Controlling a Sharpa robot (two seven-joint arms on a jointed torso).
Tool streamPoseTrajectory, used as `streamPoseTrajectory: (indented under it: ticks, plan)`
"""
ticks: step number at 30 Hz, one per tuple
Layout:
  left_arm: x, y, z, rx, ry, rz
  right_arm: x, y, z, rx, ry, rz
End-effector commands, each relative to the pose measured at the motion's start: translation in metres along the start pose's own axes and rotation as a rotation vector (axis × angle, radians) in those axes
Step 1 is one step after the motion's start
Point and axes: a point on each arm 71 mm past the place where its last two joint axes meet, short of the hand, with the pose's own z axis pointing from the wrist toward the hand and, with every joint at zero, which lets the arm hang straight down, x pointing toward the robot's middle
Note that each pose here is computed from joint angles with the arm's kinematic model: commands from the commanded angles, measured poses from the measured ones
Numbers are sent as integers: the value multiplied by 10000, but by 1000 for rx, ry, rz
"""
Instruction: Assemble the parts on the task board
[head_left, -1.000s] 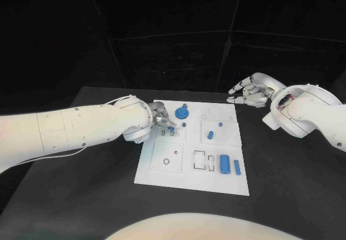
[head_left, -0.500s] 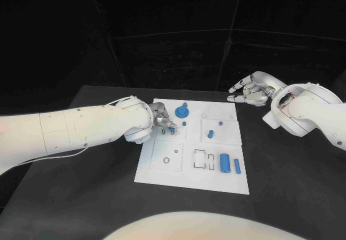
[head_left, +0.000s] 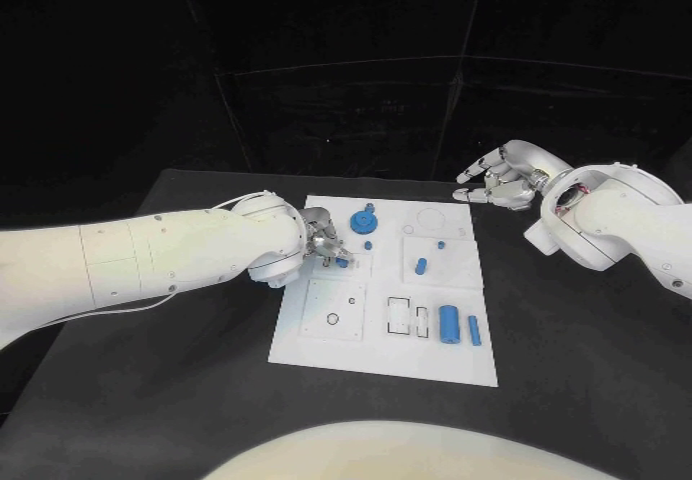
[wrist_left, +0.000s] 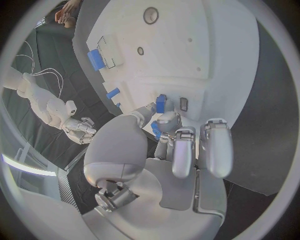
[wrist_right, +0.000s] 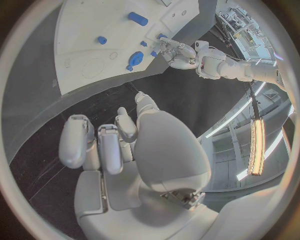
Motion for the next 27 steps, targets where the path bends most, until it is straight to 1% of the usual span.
streamPoseTrajectory:
  ticks: [1,10,21,27]
  plan:
    - [13,3,2,-9,25,25,-10,23,5,-15,-3,-3]
    - [8,23,8,-15,33,31,-12,18,5,-11,-5,-3]
    - [29,-24,26,-9,46,32,-11,18,6,-10,-6,-3]
    - [33,-33,41,-11,56,37,-13,14,5,-8,-5,-3]
